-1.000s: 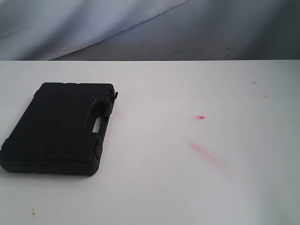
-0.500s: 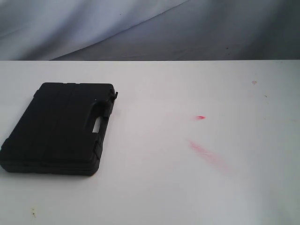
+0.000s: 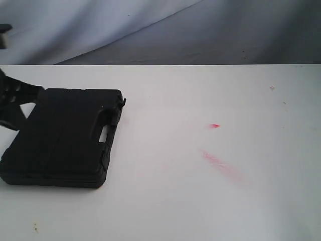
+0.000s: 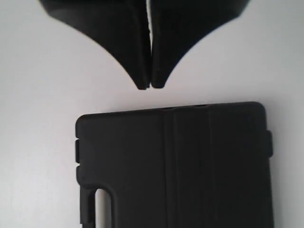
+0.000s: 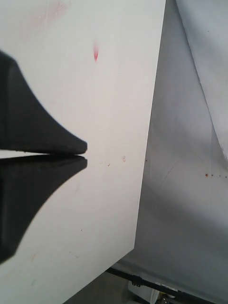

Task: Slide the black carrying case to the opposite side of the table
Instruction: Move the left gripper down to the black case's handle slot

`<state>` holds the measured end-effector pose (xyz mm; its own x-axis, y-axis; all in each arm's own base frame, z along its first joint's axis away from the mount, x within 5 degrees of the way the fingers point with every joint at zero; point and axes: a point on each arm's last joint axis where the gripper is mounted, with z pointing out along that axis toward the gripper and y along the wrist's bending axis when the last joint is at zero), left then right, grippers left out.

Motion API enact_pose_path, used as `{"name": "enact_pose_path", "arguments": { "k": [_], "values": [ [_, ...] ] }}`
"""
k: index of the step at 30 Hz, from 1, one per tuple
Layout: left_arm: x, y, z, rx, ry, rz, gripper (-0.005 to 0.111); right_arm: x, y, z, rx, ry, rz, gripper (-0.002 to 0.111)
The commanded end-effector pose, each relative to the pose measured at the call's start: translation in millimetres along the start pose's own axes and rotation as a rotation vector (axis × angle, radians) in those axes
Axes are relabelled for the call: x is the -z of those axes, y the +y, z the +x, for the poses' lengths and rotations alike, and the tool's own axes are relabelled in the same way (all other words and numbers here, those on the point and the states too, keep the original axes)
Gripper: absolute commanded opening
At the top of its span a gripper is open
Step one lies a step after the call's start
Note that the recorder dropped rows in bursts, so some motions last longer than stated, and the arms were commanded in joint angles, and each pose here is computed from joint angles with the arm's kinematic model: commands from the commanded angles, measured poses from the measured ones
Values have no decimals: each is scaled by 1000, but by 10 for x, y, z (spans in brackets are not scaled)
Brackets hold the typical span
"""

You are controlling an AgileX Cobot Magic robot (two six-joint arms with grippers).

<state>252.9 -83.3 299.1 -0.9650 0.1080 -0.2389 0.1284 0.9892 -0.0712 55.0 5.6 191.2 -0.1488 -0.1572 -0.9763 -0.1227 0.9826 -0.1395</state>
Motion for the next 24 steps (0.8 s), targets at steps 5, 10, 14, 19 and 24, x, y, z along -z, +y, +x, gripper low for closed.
{"name": "enact_pose_path", "arguments": {
  "k": [5, 10, 14, 19, 24],
  "values": [
    [-457, -508, -342, 13, 8, -5, 0, -1, -3, 9, -1, -1, 8, 0],
    [-759, -607, -591, 22, 47, -11, 0, -1, -3, 9, -1, -1, 8, 0],
    [-1004, -666, -732, 26, 20, 6, 0, -1, -3, 9, -1, -1, 8, 0],
    [-1166, -719, -786, 29, -1, 49, 0, -1, -3, 9, -1, -1, 8, 0],
    [-1161, -745, -866, 30, -82, 76, 0, -1, -3, 9, -1, -1, 8, 0]
  ]
}}
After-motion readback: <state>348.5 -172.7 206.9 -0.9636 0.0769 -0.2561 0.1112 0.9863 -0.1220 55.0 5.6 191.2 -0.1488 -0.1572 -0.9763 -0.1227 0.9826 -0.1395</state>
